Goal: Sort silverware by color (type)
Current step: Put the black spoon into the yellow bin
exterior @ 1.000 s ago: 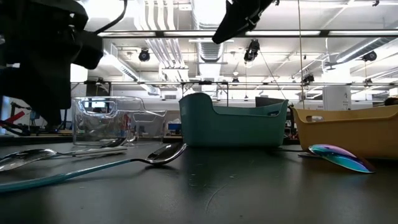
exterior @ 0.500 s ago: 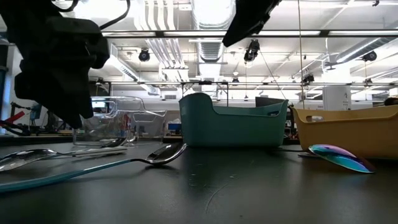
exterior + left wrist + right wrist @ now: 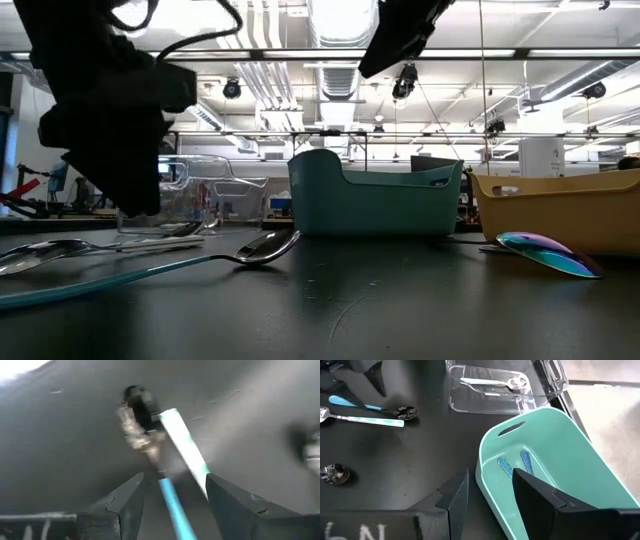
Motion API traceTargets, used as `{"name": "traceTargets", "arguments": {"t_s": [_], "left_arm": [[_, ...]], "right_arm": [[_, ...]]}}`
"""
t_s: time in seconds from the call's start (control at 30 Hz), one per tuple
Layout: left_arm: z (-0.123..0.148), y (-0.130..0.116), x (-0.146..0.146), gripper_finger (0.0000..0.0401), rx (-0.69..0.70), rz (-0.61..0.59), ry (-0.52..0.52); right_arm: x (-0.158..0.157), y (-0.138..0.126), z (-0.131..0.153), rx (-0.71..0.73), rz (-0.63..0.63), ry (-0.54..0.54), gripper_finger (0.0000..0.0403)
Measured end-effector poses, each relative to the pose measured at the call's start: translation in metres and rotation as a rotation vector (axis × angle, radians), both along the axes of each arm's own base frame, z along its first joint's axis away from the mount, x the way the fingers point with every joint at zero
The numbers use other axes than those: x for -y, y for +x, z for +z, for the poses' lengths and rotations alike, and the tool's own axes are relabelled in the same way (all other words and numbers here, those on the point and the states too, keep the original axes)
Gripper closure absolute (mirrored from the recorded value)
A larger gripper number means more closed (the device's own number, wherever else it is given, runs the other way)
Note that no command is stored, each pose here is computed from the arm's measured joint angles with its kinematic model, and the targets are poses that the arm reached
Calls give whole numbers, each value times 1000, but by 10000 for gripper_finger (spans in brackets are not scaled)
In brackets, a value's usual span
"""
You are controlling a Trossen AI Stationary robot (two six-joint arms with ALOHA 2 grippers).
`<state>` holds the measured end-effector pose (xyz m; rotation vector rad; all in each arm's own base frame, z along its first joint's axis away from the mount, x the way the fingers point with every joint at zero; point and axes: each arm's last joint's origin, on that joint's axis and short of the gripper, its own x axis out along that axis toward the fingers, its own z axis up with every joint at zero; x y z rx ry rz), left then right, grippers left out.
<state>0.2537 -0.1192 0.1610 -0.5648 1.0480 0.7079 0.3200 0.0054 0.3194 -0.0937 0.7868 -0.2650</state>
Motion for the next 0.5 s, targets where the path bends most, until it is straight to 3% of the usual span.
{"name": "traceTargets", "arguments": {"t_s": [0.17,0.5], "left_arm": [[-2,5,2,210,-126,1,71],[-7,9,4,210,-76,27,54]], "right_arm": [[-4,-1,-1,-12,10,3,257],[-3,-1,-3,-17,8,2,257]]}}
